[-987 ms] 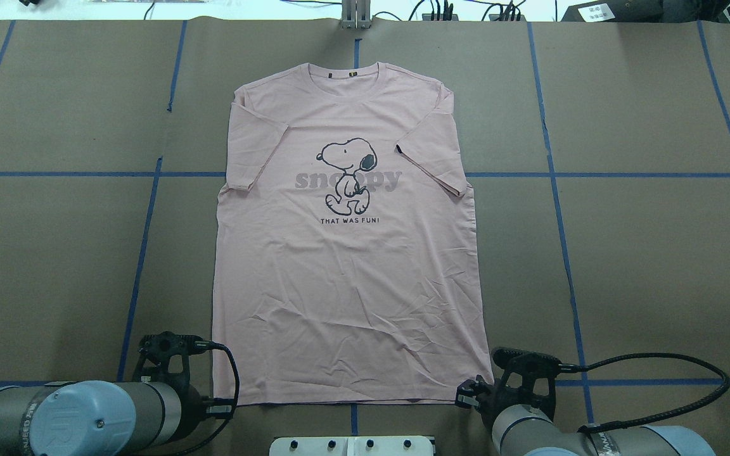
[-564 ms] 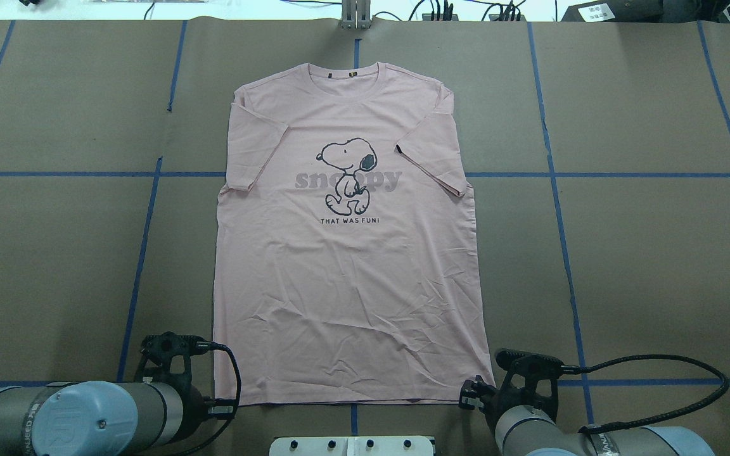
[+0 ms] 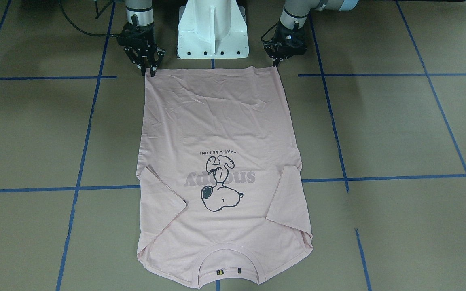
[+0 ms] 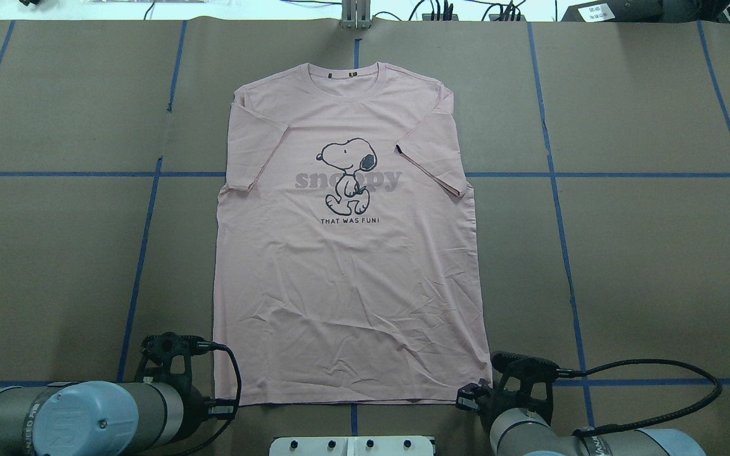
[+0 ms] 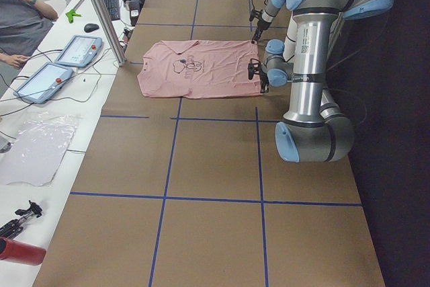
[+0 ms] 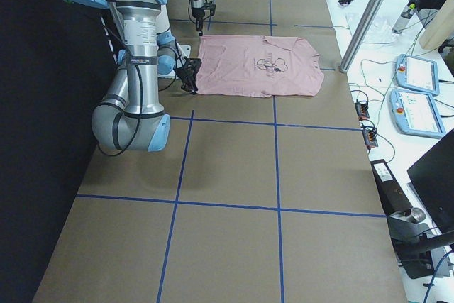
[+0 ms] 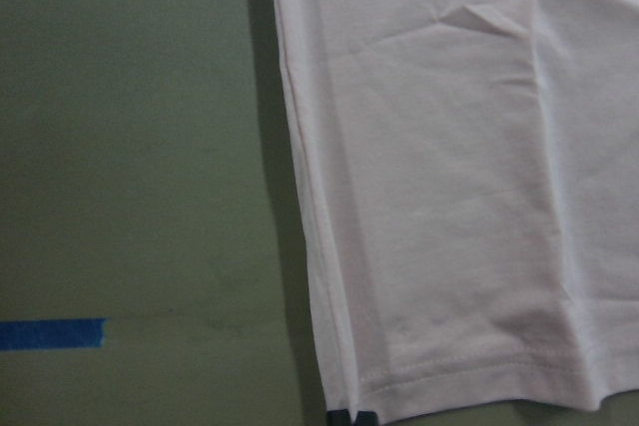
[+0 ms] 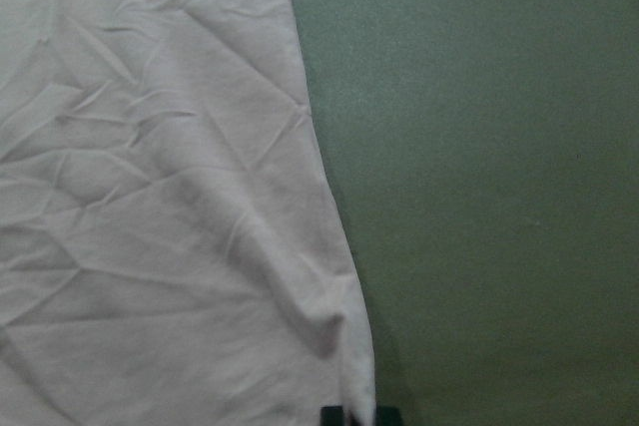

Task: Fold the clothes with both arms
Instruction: 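Lift the hem with both grippers and fold it toward the collar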

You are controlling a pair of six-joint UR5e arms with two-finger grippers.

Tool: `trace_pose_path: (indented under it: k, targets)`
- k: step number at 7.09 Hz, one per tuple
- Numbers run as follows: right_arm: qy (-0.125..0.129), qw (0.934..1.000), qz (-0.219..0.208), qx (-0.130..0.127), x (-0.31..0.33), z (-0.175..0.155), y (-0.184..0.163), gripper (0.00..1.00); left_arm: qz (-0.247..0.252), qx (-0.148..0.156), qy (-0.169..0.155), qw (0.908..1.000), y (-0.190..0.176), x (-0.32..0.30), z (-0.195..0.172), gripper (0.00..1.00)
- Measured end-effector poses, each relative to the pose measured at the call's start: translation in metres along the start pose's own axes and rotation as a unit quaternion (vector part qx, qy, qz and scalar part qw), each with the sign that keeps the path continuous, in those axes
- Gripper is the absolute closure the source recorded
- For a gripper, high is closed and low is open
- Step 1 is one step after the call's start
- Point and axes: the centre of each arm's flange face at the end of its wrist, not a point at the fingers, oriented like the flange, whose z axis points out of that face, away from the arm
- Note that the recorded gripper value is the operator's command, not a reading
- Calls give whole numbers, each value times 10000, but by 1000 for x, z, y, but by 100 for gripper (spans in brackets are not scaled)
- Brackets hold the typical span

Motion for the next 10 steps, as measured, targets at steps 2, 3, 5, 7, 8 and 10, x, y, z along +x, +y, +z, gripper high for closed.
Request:
trace_pose_path:
  k: [2, 3, 5, 7, 8, 10]
  targets:
    - [-36, 10000, 17, -4, -2, -3, -1, 100, 1, 2, 31, 10000, 0, 4, -1, 100]
    - [-91, 9999, 38, -24, -3, -10, -5, 100, 3, 6, 86, 10000, -1, 10, -4, 100]
    - [-275, 9993, 124, -238, -4, -67, -38, 100, 241, -154, 285, 9992, -4, 28, -54, 100]
    - [-308, 9971, 256, -646, 4, -164, -88, 100, 386, -389, 500, 9972, -24, 52, -163, 100]
    - [-325, 9949, 342, -889, 4, -208, -112, 100, 386, -371, 654, 9964, -44, 66, -217, 100]
    - [-306, 9946, 124, -982, -6, -245, -144, 100, 613, -178, 747, 9952, -72, 74, -263, 100]
